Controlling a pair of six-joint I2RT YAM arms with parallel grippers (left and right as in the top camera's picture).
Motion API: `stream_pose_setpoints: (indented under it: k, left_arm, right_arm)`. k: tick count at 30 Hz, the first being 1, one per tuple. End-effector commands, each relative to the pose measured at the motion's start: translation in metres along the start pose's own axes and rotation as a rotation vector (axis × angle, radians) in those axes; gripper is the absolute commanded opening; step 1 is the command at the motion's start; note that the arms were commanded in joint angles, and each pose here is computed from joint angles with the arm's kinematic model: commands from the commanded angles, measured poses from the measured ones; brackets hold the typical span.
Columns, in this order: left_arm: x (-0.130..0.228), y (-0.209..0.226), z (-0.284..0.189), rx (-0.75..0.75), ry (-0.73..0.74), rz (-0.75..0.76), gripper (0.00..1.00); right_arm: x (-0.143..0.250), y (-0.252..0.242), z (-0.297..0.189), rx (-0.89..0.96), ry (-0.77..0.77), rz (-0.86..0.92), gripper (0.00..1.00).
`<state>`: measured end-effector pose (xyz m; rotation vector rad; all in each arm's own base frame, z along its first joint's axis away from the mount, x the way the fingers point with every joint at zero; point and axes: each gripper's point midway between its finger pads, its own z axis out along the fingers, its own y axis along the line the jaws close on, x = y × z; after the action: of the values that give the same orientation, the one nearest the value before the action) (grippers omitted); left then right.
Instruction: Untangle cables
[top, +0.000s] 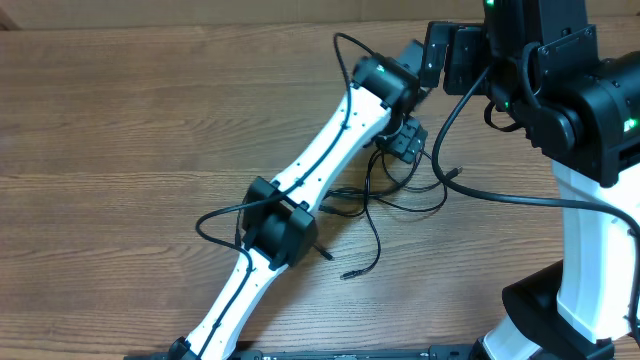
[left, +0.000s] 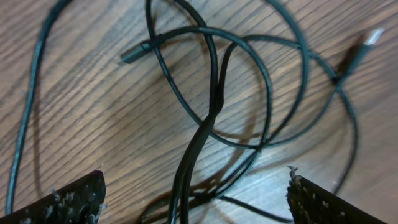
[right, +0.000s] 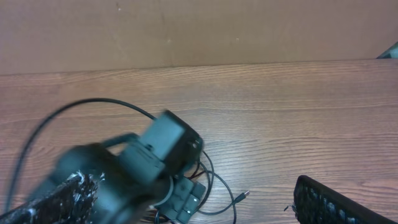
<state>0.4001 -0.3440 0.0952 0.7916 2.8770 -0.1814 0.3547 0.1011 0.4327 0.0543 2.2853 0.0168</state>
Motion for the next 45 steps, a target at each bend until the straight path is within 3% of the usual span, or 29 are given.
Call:
stream_pose_setpoints:
  k: [1,15,25,45]
  left_arm:
    - [0.007,0.014,0.028,-0.091,0.047,-0.021,0.93]
    - [0.001,0.030,0.033,-0.185,0.021,-0.048,0.83]
    - [-0.012,0.032,0.033,-0.196,-0.032,-0.050,0.87]
    - [-0.001,0.051,0.047,-0.302,0.017,-0.043,0.87]
  right_arm:
    - [0.001,0.002,0.002,-0.012,0.007,-0.003,1.00]
    - [0.008,0.010,0.008,-0.047,0.045,-0.010,1.00]
    - [0.036,0.011,0.037,-0.002,0.171,-0.049,1.00]
    - [0.034,0.007,0.033,0.010,0.157,-0.027,1.00]
